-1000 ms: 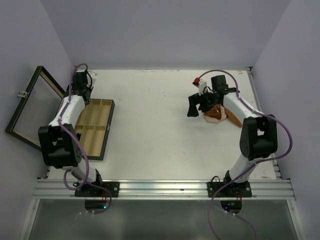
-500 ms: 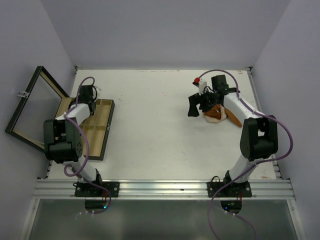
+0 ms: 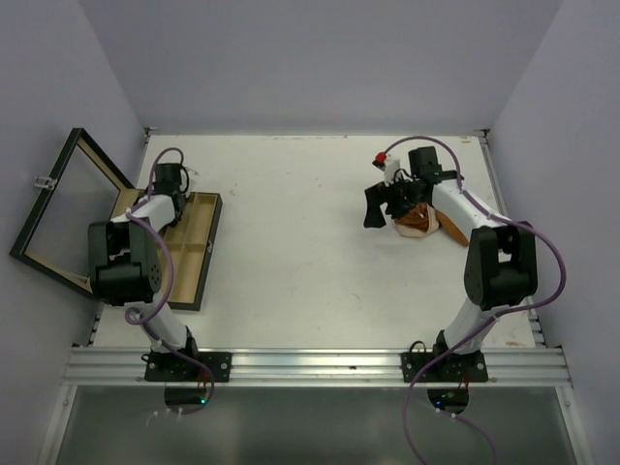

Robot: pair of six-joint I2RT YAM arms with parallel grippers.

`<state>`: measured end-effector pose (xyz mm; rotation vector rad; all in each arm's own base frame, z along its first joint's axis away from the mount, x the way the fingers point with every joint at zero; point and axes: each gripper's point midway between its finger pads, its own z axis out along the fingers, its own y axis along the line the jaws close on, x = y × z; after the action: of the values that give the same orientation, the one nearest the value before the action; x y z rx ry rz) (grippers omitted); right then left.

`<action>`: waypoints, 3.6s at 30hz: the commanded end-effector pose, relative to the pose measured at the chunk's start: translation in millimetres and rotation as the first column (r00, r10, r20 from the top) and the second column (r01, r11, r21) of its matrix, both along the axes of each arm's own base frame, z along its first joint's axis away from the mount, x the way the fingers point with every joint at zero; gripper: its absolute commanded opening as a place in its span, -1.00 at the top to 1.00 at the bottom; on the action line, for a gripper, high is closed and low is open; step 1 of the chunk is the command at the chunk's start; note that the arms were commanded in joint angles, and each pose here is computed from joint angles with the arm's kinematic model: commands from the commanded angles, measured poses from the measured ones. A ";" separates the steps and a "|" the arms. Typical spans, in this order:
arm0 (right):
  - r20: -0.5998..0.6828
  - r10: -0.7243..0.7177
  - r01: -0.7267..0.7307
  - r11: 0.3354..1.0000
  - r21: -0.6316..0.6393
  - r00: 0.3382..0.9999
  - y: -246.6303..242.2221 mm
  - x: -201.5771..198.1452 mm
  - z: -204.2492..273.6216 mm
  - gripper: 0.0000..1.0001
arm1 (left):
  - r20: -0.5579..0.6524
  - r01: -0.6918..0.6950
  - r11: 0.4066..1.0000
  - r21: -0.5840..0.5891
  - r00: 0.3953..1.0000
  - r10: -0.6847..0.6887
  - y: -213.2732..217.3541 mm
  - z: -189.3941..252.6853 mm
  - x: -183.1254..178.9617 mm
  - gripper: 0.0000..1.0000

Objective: Roll the underwear
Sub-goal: Place the rolled underwear into the container, then move the underwear to the center of the board

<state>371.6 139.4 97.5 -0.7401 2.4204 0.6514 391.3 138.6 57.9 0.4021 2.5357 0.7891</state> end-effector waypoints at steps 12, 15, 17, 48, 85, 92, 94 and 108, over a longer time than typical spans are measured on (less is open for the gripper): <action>-0.027 0.012 -0.012 1.000 -0.003 1.000 -0.6 -1.6 -11.8 -0.97 | -0.053 0.040 0.937 -0.348 0.997 -0.062 -38.4 -30.6 -16.3 1.00; -0.031 0.012 -0.012 1.000 0.003 0.999 0.4 -2.1 -11.9 -0.97 | -0.056 0.048 0.930 -0.364 0.996 -0.073 -42.3 -32.7 -19.9 1.00; -0.041 0.015 -0.015 1.000 0.013 0.999 2.1 -2.9 -13.0 -0.97 | -0.056 0.035 0.935 -0.353 0.997 -0.059 -39.9 -32.2 -21.7 1.00; -0.069 0.022 -0.021 1.000 0.006 0.997 1.6 -4.1 -19.0 -0.97 | -0.201 -0.139 0.816 -0.562 0.979 0.028 -32.9 -75.1 -31.1 0.85; -0.049 0.024 -0.023 0.999 0.031 0.998 5.6 -4.7 -5.6 -0.97 | 0.036 0.003 0.868 -0.497 0.999 0.018 -17.1 37.0 7.5 -0.15; -0.042 0.019 -0.018 1.000 0.022 0.999 4.1 -3.9 -5.7 -0.97 | 0.109 0.062 0.853 -0.518 0.994 -0.006 -22.7 67.0 24.3 -0.14; -0.033 0.017 -0.016 1.000 0.022 0.999 3.5 -2.6 -4.2 -0.97 | 0.153 0.108 0.835 -0.540 0.988 -0.029 -30.0 81.3 28.8 -0.14; 0.060 -0.072 0.073 0.997 -0.020 0.996 -21.8 7.7 37.7 -0.98 | 0.296 0.531 0.646 -0.549 0.846 -0.444 -203.0 138.8 28.3 -0.10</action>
<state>369.4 131.8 106.7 -0.7141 2.4271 0.6360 431.4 -13.6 198.7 0.6089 2.2281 -0.1221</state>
